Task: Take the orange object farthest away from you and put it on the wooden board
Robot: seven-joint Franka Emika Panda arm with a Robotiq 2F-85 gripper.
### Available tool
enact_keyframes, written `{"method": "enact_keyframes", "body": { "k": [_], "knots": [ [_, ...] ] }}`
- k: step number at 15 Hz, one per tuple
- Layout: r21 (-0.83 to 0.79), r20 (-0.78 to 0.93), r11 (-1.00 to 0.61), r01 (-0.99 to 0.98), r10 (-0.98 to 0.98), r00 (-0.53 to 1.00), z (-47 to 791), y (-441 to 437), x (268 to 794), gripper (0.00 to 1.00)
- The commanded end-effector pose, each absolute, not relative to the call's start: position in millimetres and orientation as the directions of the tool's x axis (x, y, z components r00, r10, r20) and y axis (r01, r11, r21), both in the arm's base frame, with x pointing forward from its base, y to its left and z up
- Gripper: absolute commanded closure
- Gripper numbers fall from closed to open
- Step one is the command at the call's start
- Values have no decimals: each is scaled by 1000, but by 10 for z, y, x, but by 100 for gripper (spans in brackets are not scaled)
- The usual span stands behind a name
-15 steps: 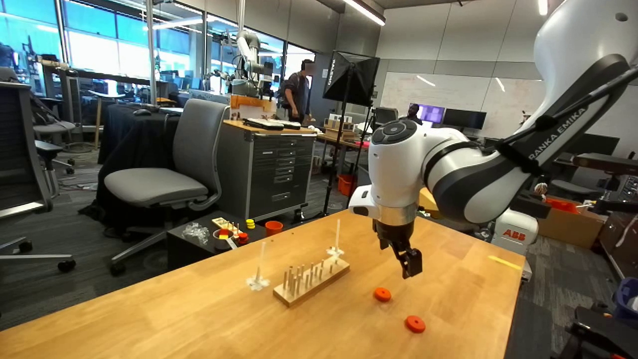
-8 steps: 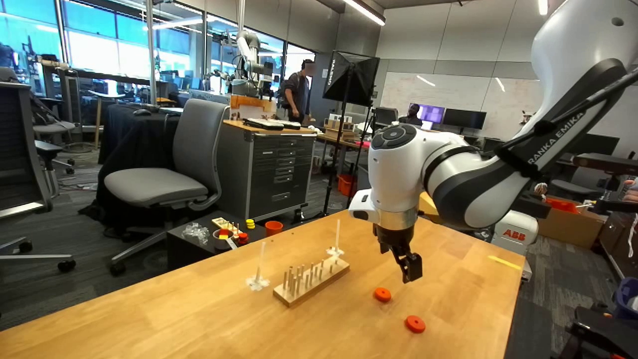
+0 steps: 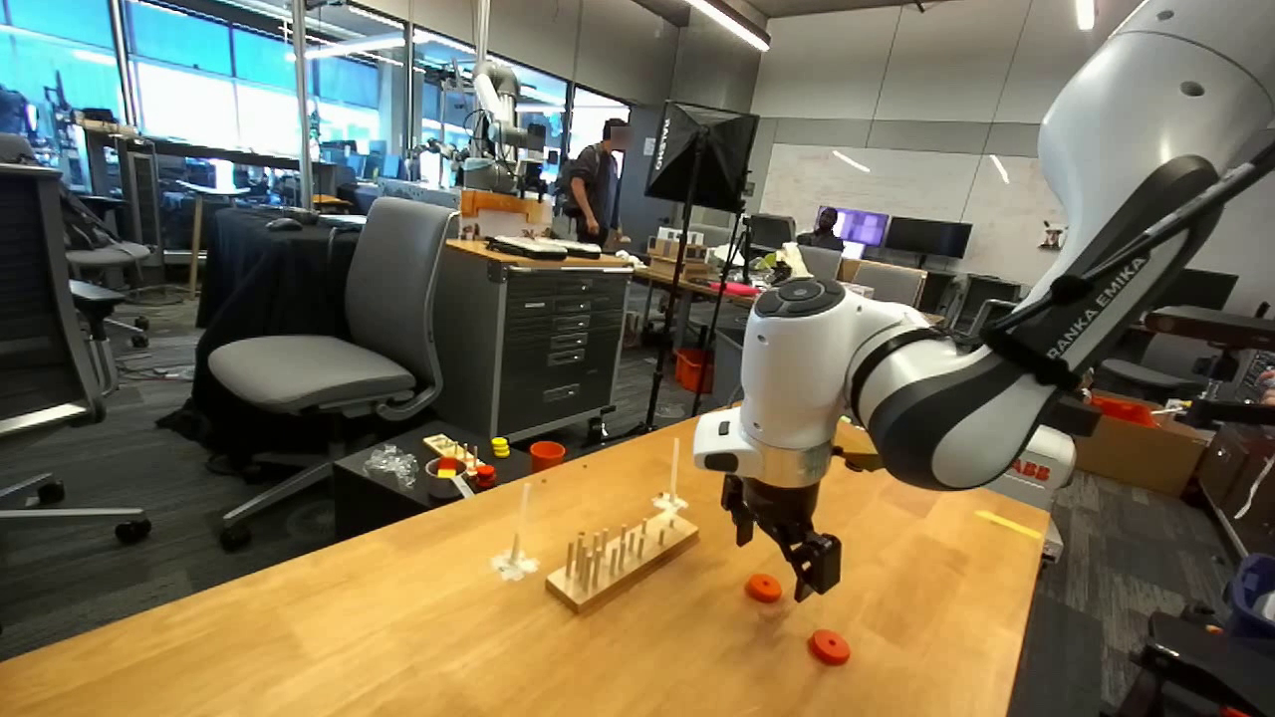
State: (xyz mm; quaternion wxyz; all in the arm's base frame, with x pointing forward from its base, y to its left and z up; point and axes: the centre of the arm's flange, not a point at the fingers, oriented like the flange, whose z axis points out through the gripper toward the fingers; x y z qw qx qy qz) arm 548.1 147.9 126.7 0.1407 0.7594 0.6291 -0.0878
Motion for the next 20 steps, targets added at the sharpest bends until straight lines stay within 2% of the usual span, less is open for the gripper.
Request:
{"method": "enact_keyframes", "body": {
  "k": [1, 6, 7, 9, 14, 15, 19, 20],
  "knots": [
    [18, -259, -101, 995, 961, 102, 1182, 1405, 5509, 0],
    [-50, -189, -36, 998, 982, 25, 1054, 1284, 5479, 0],
    [-42, -167, -28, 999, 986, 21, 1056, 1273, 5487, 25],
    [-19, -143, -20, 1000, 990, 17, 1062, 1262, 5490, 34],
    [-4, -99, 25, 1000, 995, -25, 1067, 1282, 5460, 71],
    [-3, -96, 29, 1000, 995, -29, 1073, 1277, 5460, 77],
    [59, -35, -31, 998, 999, 33, 1116, 1315, 5499, 78],
    [71, -9, -67, 995, 998, 68, 1146, 1308, 5508, 82]
  ]
}}
